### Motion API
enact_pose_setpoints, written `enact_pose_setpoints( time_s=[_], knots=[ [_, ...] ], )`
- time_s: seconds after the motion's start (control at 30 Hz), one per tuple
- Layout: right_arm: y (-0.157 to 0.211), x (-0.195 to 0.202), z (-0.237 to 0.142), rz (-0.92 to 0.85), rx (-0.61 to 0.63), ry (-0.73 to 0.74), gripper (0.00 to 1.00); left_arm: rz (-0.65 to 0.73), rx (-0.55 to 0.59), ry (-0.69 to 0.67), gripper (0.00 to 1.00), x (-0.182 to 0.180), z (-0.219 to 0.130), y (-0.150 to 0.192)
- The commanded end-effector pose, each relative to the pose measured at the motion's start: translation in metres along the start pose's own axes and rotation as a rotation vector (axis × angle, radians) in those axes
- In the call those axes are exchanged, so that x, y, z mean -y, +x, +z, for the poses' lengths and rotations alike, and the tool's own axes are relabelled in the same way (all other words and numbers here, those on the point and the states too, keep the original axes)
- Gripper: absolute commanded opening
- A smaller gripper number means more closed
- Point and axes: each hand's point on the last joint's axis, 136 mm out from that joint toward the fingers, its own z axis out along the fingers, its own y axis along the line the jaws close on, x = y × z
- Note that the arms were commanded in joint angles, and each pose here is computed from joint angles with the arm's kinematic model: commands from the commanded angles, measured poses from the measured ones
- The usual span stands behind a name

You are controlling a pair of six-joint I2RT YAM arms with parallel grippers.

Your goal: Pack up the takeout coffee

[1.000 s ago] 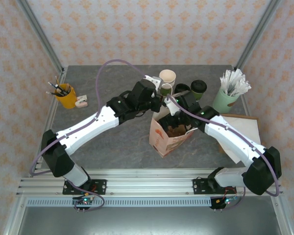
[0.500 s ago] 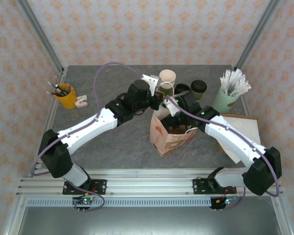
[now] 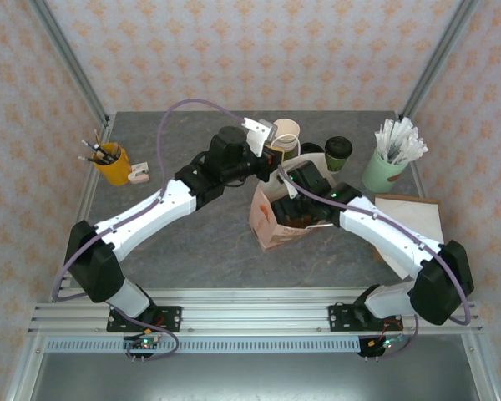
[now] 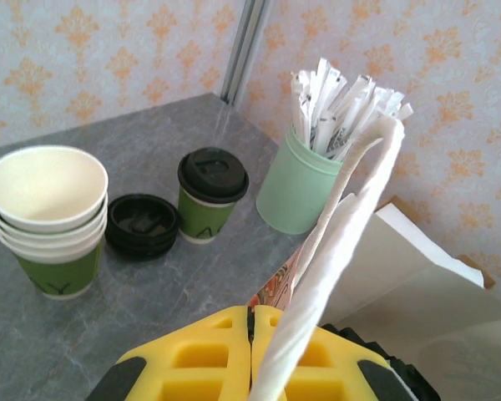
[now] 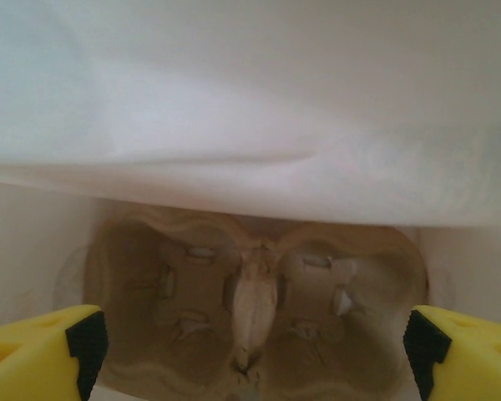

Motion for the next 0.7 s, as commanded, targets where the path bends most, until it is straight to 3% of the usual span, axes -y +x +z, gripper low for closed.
enact_pose_setpoints(
  time_s=[0.0, 0.13, 0.27, 0.47, 0.67],
  knots=[
    [-0.012, 0.011, 0.006, -0.01, 0.082, 0.102, 0.92, 0.078, 0.105, 0.014, 0.0, 0.01, -0.007, -0.039],
    [0.01, 0.004, 0.023, -0.113, 0.018, 0.095, 0.9, 0.068, 0.094, 0.053, 0.0, 0.005, 0.001, -0.037],
    [0.015, 0.003, 0.034, -0.103, -0.025, 0.097, 0.86, 0.055, 0.085, 0.121, 0.0, 0.006, 0.008, -0.038],
    [-0.024, 0.009, 0.031, -0.049, 0.118, 0.147, 0.73, 0.141, -0.059, 0.174, 0.0, 0.008, 0.01, -0.002],
    [-0.036, 0.032, 0.023, 0.033, 0.233, 0.281, 0.64, 0.135, -0.074, 0.163, 0.0, 0.005, 0.01, 0.007]
  ],
)
